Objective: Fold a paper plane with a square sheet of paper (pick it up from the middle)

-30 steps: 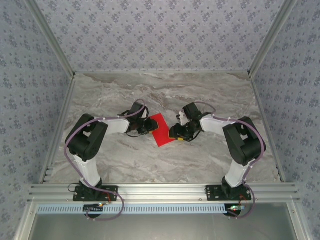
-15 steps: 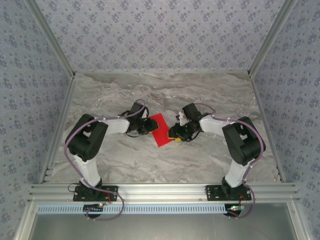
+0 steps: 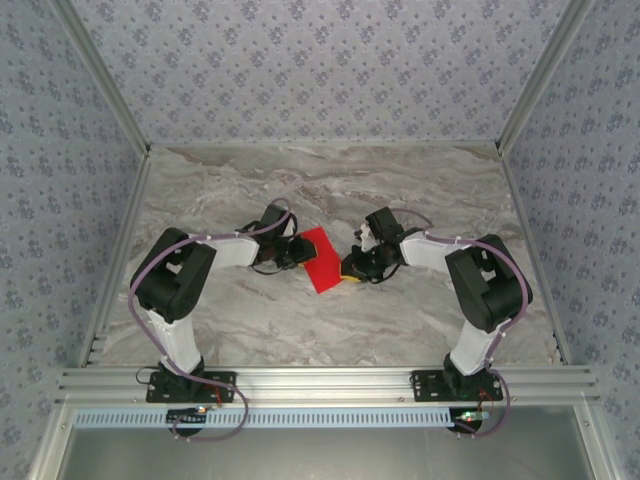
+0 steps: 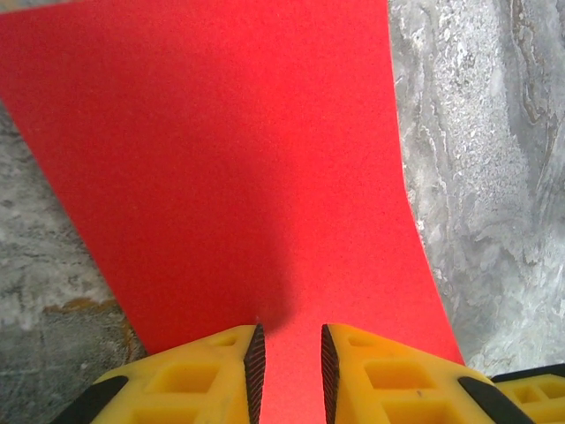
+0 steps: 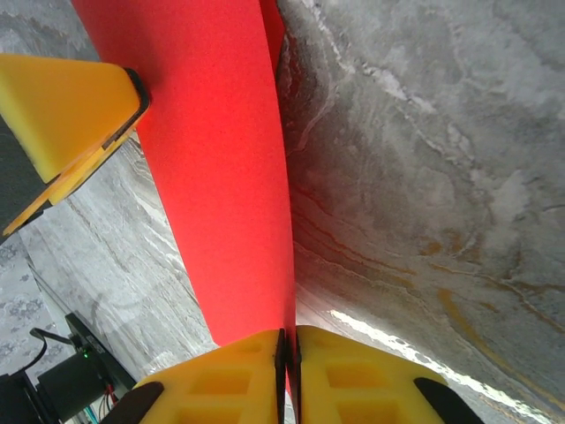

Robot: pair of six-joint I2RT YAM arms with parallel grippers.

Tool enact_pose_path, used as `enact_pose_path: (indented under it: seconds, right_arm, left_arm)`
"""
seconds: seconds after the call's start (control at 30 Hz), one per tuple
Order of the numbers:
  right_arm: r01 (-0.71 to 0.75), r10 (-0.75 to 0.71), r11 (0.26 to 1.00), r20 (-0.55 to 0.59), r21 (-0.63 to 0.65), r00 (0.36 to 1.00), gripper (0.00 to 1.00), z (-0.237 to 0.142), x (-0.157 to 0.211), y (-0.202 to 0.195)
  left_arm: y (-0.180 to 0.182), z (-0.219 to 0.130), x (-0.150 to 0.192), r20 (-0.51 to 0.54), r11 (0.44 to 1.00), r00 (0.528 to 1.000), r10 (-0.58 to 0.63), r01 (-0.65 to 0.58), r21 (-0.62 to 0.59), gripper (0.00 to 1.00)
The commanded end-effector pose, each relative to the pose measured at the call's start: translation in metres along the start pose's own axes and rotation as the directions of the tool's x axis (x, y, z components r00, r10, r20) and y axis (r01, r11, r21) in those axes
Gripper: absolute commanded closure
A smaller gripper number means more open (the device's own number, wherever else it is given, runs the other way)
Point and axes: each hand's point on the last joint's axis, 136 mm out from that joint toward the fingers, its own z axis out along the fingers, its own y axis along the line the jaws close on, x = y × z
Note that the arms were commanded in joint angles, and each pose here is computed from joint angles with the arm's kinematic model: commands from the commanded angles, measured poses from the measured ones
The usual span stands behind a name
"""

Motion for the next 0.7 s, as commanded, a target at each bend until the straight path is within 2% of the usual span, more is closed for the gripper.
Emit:
enact_pose_path:
  seconds: [0.0,0.23,0.4,0.67]
  right_arm:
    - [-0.021,0.020,1.000,0.013,0.023,1.000,0.82,-0.007,0.001,-0.006]
    - [-0.042,0.042,0.999,0.041,-0.004,0.998,0.82,-0.010,-0.010,-0.005]
    - [-0.044,0.044,0.999,0.019,-0.031,0.999,0.93,-0.008,-0.005,0.000]
    - [-0.071,0.071,0.997,-0.007,-0.022,0.997,0.99,-0.007,0.014,0.004]
  left_arm:
    - [-0.001,-0.004,0.003,-0.004,0.999,0.999,0.042,-0.042,0.001,0.74]
    - [0.002,-0.003,0.006,-0.010,0.999,0.999,0.040,-0.040,-0.005,0.74]
    - [-0.002,-0.005,0.005,-0.006,0.999,0.999,0.047,-0.047,0.005,0.74]
    - [-0.037,-0.025,-0.003,0.057,0.986,0.994,0.095,-0.102,0.134,0.73]
